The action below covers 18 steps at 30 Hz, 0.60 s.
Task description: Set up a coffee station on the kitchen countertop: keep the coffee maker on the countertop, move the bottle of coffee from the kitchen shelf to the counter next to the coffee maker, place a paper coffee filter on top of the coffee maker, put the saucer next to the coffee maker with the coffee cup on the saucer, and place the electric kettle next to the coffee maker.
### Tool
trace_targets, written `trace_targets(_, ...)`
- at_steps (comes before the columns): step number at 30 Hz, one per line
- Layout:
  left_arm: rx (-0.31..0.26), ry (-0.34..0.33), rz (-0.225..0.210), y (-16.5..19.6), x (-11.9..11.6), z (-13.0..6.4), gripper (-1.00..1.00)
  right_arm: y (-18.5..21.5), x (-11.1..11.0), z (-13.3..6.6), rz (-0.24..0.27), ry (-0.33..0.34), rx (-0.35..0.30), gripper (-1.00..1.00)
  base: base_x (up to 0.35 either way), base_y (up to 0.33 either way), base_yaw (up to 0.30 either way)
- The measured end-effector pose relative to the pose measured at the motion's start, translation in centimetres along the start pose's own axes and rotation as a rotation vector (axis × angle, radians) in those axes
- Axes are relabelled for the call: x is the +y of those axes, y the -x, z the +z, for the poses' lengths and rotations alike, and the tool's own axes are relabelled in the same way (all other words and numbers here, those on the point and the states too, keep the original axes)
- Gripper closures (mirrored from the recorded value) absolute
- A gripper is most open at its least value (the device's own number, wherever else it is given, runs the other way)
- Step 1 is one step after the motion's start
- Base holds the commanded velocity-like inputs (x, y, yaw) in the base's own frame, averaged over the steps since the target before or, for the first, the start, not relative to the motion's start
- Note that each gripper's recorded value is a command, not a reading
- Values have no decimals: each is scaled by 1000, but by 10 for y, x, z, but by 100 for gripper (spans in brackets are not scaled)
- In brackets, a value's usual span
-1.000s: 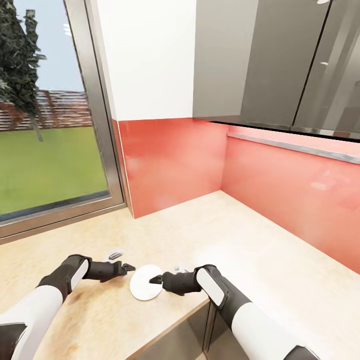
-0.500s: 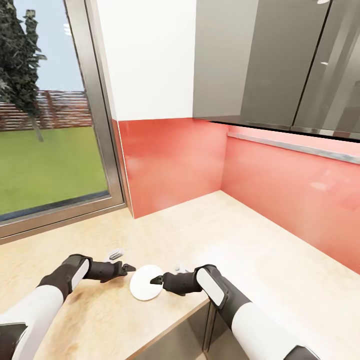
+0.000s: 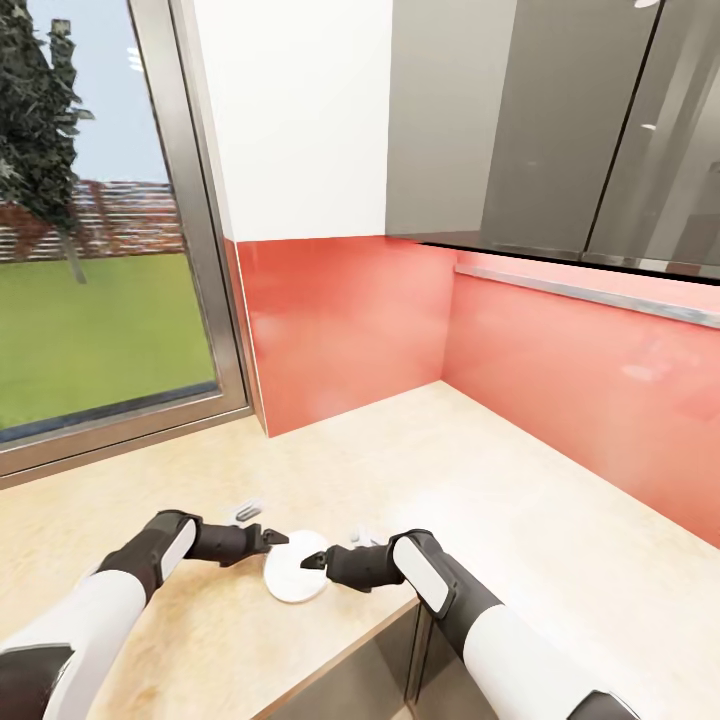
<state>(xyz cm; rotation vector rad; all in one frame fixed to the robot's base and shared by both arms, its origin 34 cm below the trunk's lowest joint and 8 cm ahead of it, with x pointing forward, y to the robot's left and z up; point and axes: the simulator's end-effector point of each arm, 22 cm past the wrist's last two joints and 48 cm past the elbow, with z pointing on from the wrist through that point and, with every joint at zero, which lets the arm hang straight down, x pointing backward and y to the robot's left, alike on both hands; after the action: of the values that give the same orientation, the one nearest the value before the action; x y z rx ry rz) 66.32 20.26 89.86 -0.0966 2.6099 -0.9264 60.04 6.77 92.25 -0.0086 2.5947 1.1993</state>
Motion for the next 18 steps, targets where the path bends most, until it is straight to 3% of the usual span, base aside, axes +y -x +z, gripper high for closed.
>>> trace_targets(18,16,-32,-3,-7,-18,13,-100,-1,0,0,-2,-2,3,-100,0,0,0)
